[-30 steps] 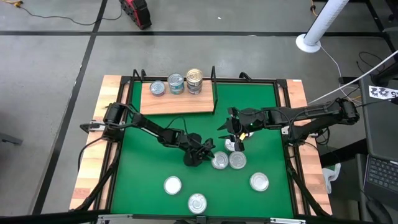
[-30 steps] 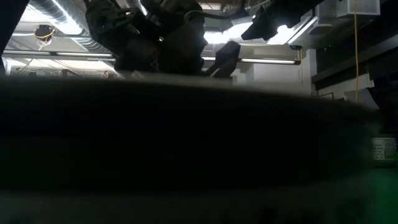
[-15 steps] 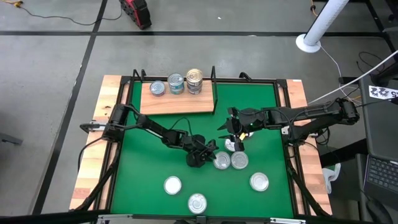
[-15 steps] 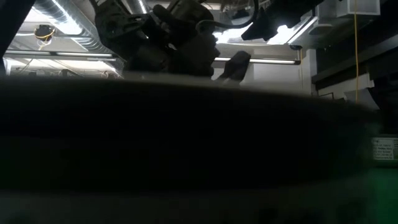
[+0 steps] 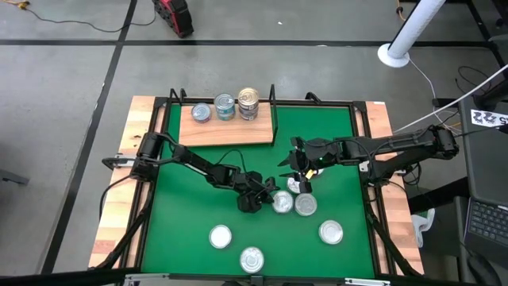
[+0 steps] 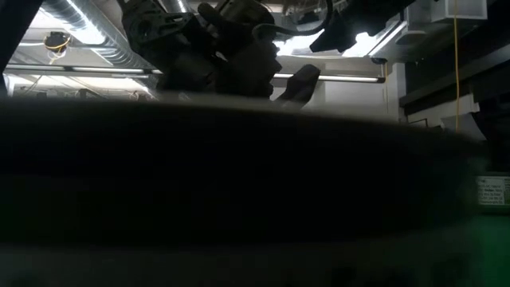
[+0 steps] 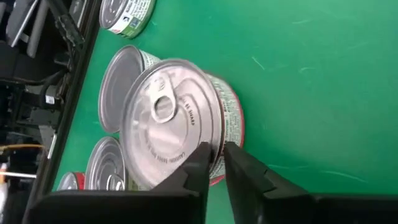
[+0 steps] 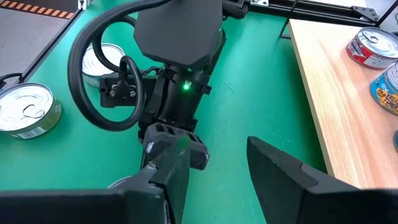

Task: Stack canned seafood by type on shelf
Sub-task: Stack the red tuna can on top of the other red tuna can on the shelf

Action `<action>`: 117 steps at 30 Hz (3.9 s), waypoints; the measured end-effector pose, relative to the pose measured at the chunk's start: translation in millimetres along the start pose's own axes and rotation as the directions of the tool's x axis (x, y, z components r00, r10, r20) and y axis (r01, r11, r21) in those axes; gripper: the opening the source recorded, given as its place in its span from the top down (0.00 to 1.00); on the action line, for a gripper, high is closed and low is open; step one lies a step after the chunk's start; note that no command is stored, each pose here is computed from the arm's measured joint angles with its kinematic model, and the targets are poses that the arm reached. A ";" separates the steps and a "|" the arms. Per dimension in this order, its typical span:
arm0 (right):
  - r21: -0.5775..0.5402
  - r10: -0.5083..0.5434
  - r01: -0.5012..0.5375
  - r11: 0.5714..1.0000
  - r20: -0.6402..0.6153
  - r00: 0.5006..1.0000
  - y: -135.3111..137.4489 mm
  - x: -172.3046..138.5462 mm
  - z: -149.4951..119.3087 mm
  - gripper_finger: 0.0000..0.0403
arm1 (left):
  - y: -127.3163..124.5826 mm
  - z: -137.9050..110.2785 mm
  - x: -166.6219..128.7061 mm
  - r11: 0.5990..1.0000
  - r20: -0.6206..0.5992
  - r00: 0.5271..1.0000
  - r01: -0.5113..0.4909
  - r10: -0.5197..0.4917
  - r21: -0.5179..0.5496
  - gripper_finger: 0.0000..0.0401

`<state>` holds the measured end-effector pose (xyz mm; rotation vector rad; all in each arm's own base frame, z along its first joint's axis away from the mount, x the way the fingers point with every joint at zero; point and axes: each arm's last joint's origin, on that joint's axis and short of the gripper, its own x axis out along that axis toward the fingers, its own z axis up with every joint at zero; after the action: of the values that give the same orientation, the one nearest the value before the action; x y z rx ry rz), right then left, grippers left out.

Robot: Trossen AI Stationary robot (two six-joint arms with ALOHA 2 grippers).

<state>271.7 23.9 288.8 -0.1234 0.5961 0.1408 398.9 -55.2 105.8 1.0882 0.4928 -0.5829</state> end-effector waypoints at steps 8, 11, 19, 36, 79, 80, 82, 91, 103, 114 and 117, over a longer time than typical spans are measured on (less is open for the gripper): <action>0.000 0.000 0.000 1.000 -0.003 1.000 0.0 0.0 -0.3 0.60 | -3.2 -1.9 0.6 0.999 -0.017 1.000 0.021 -0.022 -0.042 0.99; 0.000 0.000 0.000 1.000 -0.003 1.000 0.0 0.0 -0.3 0.60 | -3.1 -2.0 0.6 0.999 -0.019 1.000 0.018 -0.019 -0.049 0.99; 0.031 0.007 -0.005 1.000 -0.069 0.998 0.7 -0.2 -6.7 0.60 | -3.3 -3.2 0.7 0.992 -0.031 0.999 0.011 -0.015 -0.125 1.00; 0.062 -0.021 0.035 0.997 -0.210 0.977 0.5 18.5 -21.0 0.36 | -2.6 -3.0 0.9 0.988 -0.046 0.999 -0.017 0.010 -0.154 0.99; -0.762 0.134 -0.389 0.518 -0.377 0.917 61.9 92.7 -54.5 0.27 | 43.2 23.2 -100.2 0.731 -0.248 0.966 -0.221 0.073 -0.645 0.99; -0.761 0.131 -0.390 0.518 -0.381 0.915 62.0 94.4 -55.6 0.27 | 43.0 23.7 -100.2 0.732 -0.247 0.966 -0.220 0.073 -0.645 0.99; -0.758 0.123 -0.396 0.517 -0.393 0.911 62.1 96.8 -58.0 0.27 | 43.2 23.7 -100.2 0.732 -0.246 0.966 -0.221 0.074 -0.645 0.99; -0.750 0.106 -0.401 0.526 -0.411 0.906 61.6 98.4 -60.7 0.34 | 47.1 26.7 -110.3 0.731 -0.240 0.967 -0.228 0.090 -0.644 0.99; -0.656 -0.041 -0.256 0.710 -0.401 0.915 57.4 98.9 -60.1 0.68 | 62.7 37.7 -145.5 0.640 -0.193 0.963 -0.271 0.190 -0.719 0.99; -0.590 -0.216 0.005 0.808 -0.288 0.933 52.6 101.9 -50.0 0.62 | 71.5 40.9 -168.2 0.505 -0.208 0.940 -0.321 0.269 -0.801 0.87; -0.564 -0.270 0.103 0.819 -0.221 0.937 48.4 103.7 -43.4 0.64 | 71.9 39.3 -168.4 0.457 -0.226 0.935 -0.333 0.273 -0.825 0.75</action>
<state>324.6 74.7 190.8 -0.7744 0.8245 0.0963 323.3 -33.8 275.8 0.1901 0.5311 0.0739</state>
